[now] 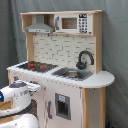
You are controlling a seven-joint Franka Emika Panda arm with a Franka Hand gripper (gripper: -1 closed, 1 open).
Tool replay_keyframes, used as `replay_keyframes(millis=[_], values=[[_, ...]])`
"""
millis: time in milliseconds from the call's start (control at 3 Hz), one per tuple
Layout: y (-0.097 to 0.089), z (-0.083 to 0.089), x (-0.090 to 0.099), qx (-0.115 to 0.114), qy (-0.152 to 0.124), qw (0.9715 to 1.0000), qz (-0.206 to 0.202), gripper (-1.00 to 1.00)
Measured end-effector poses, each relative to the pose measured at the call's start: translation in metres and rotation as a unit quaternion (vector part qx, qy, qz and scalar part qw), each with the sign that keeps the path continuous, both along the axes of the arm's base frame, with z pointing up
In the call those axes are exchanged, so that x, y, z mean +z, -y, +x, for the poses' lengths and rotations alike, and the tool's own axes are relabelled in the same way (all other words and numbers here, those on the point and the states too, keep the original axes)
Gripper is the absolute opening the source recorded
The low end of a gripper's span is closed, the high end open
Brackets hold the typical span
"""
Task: Play with the kitchen
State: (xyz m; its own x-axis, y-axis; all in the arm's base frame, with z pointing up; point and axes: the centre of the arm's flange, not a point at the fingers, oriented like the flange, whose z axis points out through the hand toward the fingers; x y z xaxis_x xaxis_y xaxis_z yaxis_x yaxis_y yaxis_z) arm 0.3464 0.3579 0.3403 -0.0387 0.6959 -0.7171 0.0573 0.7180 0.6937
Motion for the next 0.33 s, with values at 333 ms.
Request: replay_keyframes(millis=[333], values=[[-0.002, -0.0013, -0.0061, -0.003, -0.003, 0.9973, 0.073, 1.0]])
